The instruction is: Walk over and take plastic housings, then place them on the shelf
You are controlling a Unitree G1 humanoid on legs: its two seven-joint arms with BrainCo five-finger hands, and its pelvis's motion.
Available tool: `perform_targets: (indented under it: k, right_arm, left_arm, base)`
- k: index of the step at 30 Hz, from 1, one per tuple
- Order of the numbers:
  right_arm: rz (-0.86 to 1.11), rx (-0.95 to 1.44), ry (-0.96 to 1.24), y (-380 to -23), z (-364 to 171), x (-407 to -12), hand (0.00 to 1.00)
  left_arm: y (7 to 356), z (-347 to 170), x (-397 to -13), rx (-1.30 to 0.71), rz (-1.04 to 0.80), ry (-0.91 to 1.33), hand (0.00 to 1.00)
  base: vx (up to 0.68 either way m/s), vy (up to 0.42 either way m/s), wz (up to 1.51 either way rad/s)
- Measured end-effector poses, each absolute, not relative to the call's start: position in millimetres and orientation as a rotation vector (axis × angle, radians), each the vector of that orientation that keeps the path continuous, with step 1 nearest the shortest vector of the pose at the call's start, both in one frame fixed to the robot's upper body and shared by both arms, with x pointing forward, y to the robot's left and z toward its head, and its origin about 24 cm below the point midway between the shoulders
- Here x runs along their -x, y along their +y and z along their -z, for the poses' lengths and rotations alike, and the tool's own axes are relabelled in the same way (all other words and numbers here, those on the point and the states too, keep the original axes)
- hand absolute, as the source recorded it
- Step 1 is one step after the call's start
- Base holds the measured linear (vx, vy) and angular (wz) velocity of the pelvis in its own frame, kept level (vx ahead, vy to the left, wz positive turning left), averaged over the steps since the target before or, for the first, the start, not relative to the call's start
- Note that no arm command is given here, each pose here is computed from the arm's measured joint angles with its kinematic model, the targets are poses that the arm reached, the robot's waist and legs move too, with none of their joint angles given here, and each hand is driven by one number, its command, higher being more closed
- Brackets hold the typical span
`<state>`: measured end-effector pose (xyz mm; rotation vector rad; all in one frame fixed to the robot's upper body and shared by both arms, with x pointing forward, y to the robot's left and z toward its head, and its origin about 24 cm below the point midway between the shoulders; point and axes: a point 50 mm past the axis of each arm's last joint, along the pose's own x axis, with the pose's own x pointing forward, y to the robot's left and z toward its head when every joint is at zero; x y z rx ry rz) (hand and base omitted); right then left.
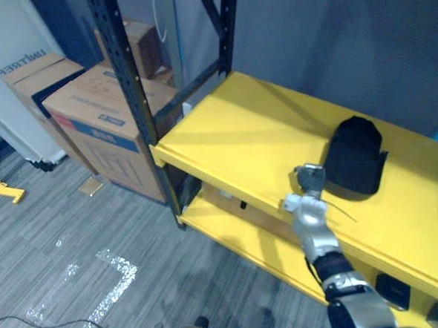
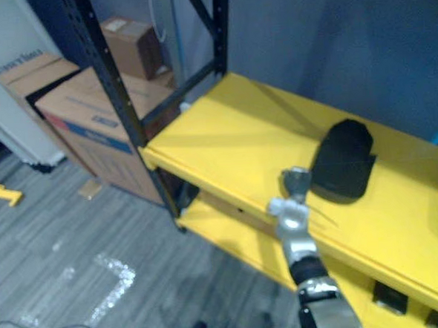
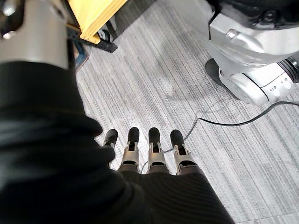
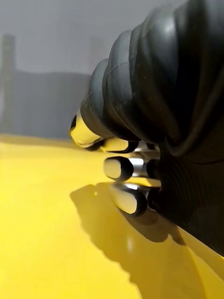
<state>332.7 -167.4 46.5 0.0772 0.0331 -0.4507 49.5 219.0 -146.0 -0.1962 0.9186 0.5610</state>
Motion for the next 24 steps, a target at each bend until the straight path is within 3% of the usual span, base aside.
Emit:
perform_targets:
  k: [18,24]
  right_arm:
    - [0.442,-0.080,0.012,-166,-61,-348,1.00]
    - [0.425,-0.099,-0.088,-166,-72,-334,1.00]
  left_arm:
    - [220,145,-52,0.175,-0.529,0.917,0.00]
    - [220,144,-54,0.176,-0.527,0.906,0.00]
  base:
    - [0.00,0.000,0.01]
    - [0.00,0.000,0.00]
